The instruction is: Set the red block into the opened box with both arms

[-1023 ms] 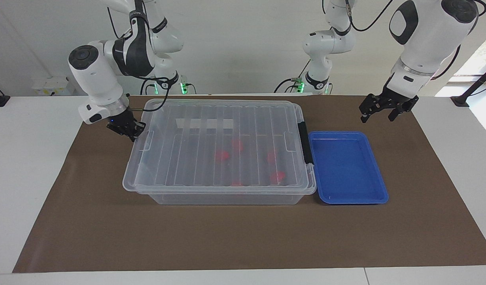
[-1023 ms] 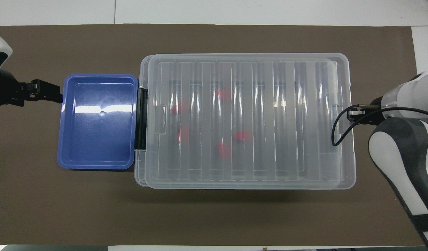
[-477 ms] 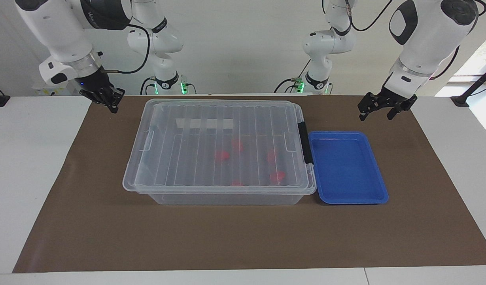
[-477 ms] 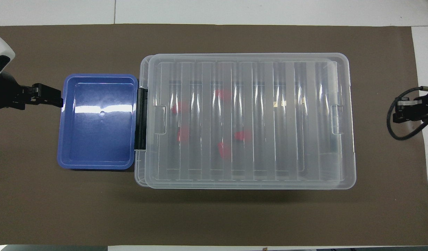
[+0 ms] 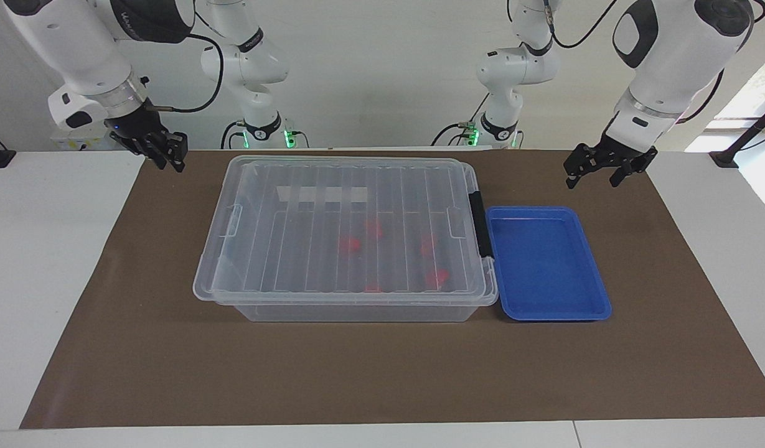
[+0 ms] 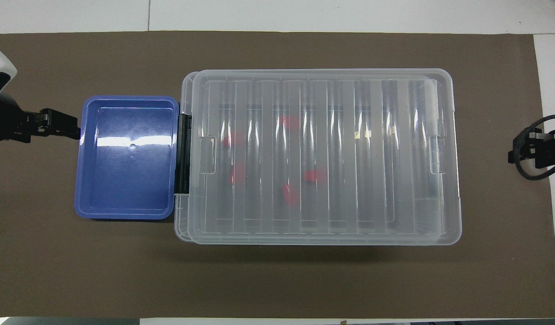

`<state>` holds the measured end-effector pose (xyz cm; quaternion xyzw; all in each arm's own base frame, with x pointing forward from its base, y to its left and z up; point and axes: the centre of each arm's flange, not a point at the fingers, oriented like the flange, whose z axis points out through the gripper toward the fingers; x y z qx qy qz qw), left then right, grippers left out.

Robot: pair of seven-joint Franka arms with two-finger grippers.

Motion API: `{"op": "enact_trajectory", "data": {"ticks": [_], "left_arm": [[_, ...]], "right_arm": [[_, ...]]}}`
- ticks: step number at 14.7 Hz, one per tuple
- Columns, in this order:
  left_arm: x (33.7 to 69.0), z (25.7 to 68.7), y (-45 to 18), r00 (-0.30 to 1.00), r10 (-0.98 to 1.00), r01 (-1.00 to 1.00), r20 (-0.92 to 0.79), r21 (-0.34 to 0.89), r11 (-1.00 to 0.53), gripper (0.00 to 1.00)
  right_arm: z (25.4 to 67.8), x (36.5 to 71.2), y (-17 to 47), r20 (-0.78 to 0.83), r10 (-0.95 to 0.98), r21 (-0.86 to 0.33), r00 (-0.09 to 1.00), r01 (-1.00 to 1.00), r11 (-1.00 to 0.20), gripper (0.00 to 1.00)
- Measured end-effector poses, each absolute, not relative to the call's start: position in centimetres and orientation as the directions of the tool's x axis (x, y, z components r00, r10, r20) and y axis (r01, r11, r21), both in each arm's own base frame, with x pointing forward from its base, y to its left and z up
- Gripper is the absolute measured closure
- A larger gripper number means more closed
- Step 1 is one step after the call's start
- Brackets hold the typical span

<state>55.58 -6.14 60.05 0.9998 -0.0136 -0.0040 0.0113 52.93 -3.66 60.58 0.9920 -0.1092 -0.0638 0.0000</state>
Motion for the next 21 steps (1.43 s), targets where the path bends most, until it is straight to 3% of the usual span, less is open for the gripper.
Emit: {"op": "enact_trajectory", "data": {"ticks": [2, 4, 21], "left_arm": [[55.6, 60.1, -6.1, 1.0, -0.027, -0.027, -0.008, 0.023, -0.999, 0.0], [55.6, 60.1, -6.1, 1.0, -0.027, -0.027, -0.008, 0.023, -0.999, 0.0], [55.6, 60.1, -6.1, 1.0, -0.027, -0.027, -0.008, 0.023, -0.999, 0.0]], "right_arm": [[60.2, 53.1, -4.0, -0.135, -0.223, 0.015, 0.966, -0.223, -0.975, 0.17], [59.4, 53.5, -4.3, -0.149, -0.227, 0.018, 0.962, -0.227, -0.974, 0.0], [60.9, 54.0, -4.0, -0.115, -0.182, 0.009, 0.977, -0.182, -0.983, 0.0]]}}
